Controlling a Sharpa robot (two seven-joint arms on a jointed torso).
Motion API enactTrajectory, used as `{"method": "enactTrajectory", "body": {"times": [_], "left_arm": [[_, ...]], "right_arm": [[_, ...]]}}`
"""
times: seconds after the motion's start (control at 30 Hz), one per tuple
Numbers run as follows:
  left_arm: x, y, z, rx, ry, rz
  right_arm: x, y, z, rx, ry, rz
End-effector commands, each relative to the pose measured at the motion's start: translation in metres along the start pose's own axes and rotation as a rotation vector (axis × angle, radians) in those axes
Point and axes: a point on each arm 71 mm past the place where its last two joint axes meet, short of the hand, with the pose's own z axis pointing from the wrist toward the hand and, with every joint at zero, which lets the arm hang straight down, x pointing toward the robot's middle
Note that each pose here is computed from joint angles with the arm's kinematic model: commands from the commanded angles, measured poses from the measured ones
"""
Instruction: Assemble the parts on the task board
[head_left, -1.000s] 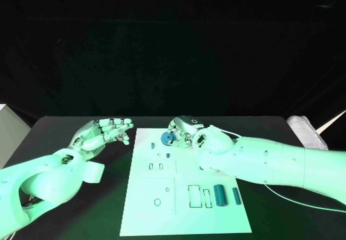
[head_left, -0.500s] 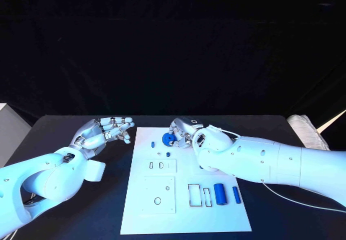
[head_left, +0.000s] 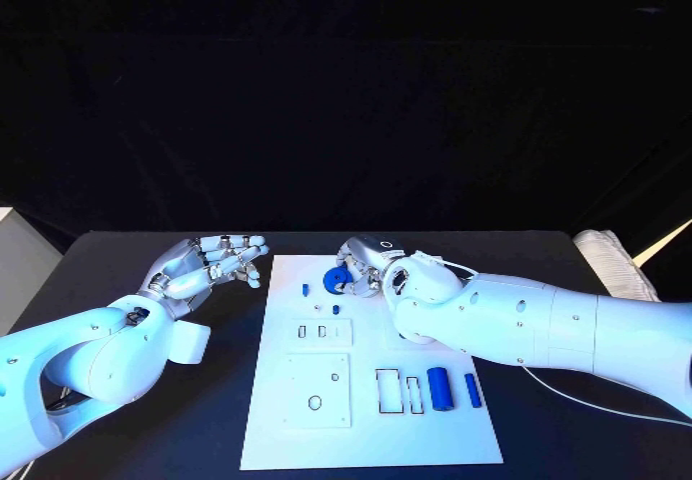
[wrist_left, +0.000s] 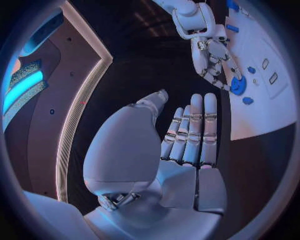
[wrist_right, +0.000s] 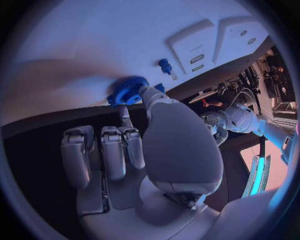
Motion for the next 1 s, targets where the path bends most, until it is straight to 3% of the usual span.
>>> {"method": "enactTrajectory", "body": {"times": [0.03, 0.53, 0.63, 0.83, 1.0], "left_arm": [[0.002, -0.0011, 0.0003, 0.004, 0.018, -0.009], [0.0008, -0.0007, -0.0004, -0.004, 0.014, -0.007], [0.0003, -0.0007, -0.0003, -0.004, 0.013, -0.006], [-0.0021, -0.0004, -0.0002, -0.004, 0.008, -0.004], [-0.0037, -0.0002, 0.0002, -0.004, 0.004, -0.002]], "right_arm": [[0.001, 0.002, 0.0, -0.024, 0.023, 0.011], [0.003, -0.006, -0.008, -0.023, 0.047, 0.018], [0.0, -0.009, -0.011, -0.023, 0.018, 0.029], [-0.016, -0.023, -0.025, -0.044, -0.124, 0.112], [-0.032, -0.04, -0.038, -0.031, -0.15, 0.171]]}}
